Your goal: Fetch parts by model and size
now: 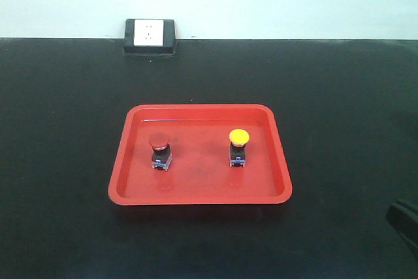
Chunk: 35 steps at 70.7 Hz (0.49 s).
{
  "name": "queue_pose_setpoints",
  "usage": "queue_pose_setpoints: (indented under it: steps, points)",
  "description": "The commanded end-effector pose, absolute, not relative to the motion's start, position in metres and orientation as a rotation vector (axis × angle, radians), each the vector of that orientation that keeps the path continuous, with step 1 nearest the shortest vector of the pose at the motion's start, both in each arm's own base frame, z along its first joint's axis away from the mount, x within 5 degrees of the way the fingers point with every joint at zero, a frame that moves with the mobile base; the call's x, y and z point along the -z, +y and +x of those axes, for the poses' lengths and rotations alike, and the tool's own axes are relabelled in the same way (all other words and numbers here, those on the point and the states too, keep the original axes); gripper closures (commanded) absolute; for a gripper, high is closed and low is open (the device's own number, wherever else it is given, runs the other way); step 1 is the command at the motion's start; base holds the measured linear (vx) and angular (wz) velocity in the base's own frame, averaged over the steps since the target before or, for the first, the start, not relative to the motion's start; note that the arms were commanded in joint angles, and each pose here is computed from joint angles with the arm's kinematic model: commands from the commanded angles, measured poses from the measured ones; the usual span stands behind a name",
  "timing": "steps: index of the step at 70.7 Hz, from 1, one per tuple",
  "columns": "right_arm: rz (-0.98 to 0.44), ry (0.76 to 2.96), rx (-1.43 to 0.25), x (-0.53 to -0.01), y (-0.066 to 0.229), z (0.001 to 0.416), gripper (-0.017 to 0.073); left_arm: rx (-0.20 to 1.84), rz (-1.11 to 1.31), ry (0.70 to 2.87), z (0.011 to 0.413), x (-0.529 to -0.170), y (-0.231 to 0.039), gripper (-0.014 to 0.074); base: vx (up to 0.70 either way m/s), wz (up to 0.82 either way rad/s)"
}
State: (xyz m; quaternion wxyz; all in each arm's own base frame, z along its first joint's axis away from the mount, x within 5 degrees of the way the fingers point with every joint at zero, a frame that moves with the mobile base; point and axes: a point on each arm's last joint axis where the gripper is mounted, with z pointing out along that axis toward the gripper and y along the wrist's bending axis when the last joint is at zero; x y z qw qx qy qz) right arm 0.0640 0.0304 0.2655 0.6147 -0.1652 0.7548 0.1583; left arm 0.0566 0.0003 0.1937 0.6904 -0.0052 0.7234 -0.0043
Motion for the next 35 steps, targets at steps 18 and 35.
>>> queue_pose_setpoints:
  steps: [18, 35]
  points:
    - [-0.388, 1.649, -0.370, -0.2799, 0.0318, 0.0646, 0.0565, 0.017, -0.015, 1.536, 0.0559, -0.1994, 0.0000, 0.0598, 0.00, 0.00]
    - [-0.388, 1.649, -0.370, -0.2799, 0.0318, 0.0646, 0.0565, 0.017, -0.015, 1.536, 0.0559, -0.1994, 0.0000, 0.0598, 0.00, 0.00]
